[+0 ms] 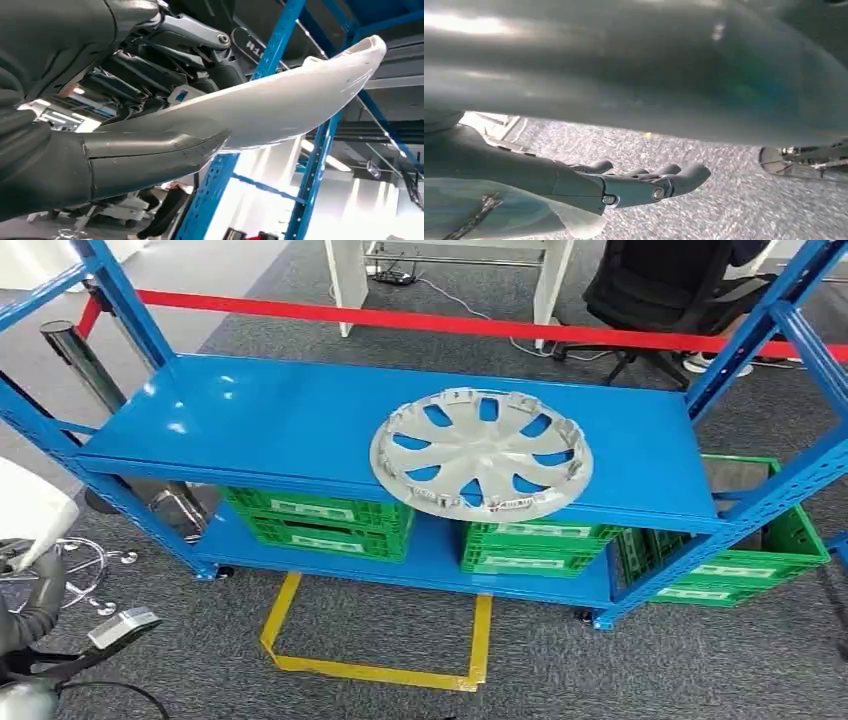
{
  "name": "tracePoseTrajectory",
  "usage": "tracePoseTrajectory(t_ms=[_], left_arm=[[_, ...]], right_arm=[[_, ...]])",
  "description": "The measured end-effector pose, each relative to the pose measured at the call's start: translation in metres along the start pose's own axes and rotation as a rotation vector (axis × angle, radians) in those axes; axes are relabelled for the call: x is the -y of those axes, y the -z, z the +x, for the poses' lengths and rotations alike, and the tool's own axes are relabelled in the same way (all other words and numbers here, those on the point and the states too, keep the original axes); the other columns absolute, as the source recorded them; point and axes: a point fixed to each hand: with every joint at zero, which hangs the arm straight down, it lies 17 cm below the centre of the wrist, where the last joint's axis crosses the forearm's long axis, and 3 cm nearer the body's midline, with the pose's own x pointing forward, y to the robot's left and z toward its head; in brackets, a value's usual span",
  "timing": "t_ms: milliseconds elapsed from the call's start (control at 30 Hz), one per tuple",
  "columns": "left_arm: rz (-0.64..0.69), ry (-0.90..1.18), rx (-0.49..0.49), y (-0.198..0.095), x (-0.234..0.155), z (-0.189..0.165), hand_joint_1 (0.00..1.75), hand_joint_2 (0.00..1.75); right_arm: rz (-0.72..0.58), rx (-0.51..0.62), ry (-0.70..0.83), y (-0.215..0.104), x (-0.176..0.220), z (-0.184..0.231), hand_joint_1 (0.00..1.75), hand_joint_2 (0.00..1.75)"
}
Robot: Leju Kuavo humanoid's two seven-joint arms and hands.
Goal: Take the parts from the cabinet and place them on the table.
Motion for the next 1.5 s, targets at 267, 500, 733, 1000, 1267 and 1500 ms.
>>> tracePoseTrajectory(t_ms=[267, 500, 733, 1000, 1267, 1500], left_arm=[[-0.003, 0.001, 0.000, -0.0005, 0.0007, -0.0006, 1.75, 1.75], [-0.011, 0.000, 0.000, -0.0030, 0.0020, -0.0010, 1.75, 1.75], [-0.014, -0.001, -0.001, -0.0042, 0.0025, -0.0013, 1.75, 1.75], [-0.015, -0.005, -0.007, -0.0059, 0.0024, -0.0020, 1.75, 1.75], [-0.016, -0.006, -0.006, -0.0065, 0.0022, -0.0024, 1.75, 1.75], [-0.025, -0.002, 0.000, -0.0090, 0.0029, -0.0034, 1.75, 1.75]], right_arm=[[-0.001, 0.001, -0.001, 0.0000, 0.0006, 0.0008, 0.00, 0.00], [-0.001, 0.000, -0.001, 0.0000, 0.0007, 0.0005, 0.00, 0.00], [0.000, 0.002, -0.001, 0.0001, 0.0006, 0.0017, 0.00, 0.00], [0.002, 0.000, -0.002, 0.0003, -0.0006, 0.0003, 0.00, 0.00], [-0.002, 0.000, -0.003, -0.0001, 0.0023, -0.0003, 0.00, 0.00], [0.000, 0.001, -0.002, 0.0000, 0.0020, -0.0001, 0.00, 0.00]])
